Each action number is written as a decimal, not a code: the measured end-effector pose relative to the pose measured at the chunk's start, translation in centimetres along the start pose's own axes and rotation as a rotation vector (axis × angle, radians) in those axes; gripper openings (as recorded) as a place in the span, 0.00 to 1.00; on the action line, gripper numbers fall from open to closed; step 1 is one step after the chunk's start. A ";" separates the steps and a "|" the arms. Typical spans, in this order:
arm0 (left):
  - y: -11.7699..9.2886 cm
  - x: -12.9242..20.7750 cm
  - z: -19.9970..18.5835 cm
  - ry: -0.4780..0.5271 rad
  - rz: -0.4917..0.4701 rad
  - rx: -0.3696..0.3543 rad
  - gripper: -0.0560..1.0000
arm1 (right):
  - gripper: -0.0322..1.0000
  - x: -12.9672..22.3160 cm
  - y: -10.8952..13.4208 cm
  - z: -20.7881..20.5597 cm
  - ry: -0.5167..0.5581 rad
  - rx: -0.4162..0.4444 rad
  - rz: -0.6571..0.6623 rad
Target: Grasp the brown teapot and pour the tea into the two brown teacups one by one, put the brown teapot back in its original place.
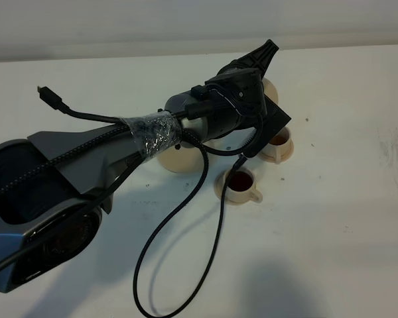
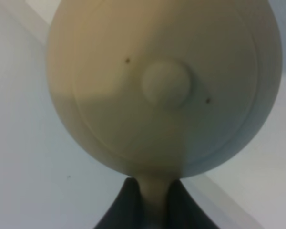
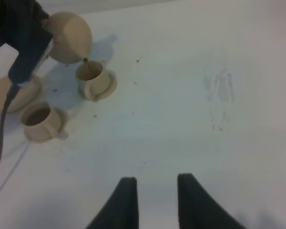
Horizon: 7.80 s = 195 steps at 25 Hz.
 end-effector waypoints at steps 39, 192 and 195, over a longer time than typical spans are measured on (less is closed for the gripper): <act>0.1 -0.7 0.5 -0.025 0.054 -0.035 0.15 | 0.26 0.0 0.0 0.0 0.000 0.000 0.000; -5.1 8.2 -5.5 0.208 -1.476 0.759 0.15 | 0.26 0.0 0.0 0.0 0.000 0.000 0.000; -5.3 8.8 -5.2 0.253 -1.563 0.760 0.15 | 0.26 0.0 0.0 0.0 0.000 0.000 0.000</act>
Point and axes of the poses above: a point on each arm's last joint axis where the gripper is mounted, z pointing out along that axis toward the gripper, y along the wrist's bending axis when the last joint is at zero, x = y × z, the point moved 2 cm from there along z, pointing out along that axis toward the gripper, and after that the axes turned 4 degrees about -z, right-handed, at the moved point
